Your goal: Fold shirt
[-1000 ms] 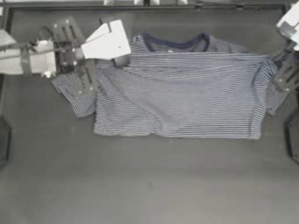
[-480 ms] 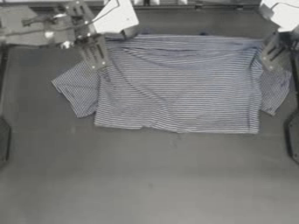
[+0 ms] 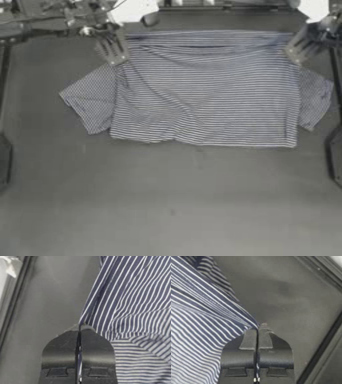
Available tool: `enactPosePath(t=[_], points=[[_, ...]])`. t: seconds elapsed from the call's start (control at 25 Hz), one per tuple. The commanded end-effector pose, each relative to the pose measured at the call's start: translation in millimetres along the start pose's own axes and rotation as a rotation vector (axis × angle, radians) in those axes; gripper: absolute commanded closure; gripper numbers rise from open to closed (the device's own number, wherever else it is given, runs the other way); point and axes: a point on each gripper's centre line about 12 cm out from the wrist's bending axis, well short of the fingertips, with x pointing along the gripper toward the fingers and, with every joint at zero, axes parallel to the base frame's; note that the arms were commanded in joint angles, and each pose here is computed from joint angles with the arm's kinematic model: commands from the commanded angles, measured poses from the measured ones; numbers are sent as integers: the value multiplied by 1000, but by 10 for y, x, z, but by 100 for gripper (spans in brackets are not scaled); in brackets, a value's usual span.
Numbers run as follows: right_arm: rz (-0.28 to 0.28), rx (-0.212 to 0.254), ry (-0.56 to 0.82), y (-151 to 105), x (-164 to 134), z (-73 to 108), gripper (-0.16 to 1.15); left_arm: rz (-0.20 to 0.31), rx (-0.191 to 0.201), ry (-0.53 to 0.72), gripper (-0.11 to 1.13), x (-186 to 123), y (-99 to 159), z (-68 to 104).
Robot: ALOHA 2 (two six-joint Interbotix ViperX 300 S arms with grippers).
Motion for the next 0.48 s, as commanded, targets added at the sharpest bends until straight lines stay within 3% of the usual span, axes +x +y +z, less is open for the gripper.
enactPosePath(t=[0.04, 0.24, 0.48], points=[[-1, 18, -21, -50, 71, 90, 91, -4, -24, -22, 96, -15, 136, 99], [6, 56, -11, -116, 261, 74, 91, -38, -44, 8, 96, 169, 188, 105], [15, 58, 29, -91, 466, 38, 91, -48, -44, 22, 96, 295, 176, 146]])
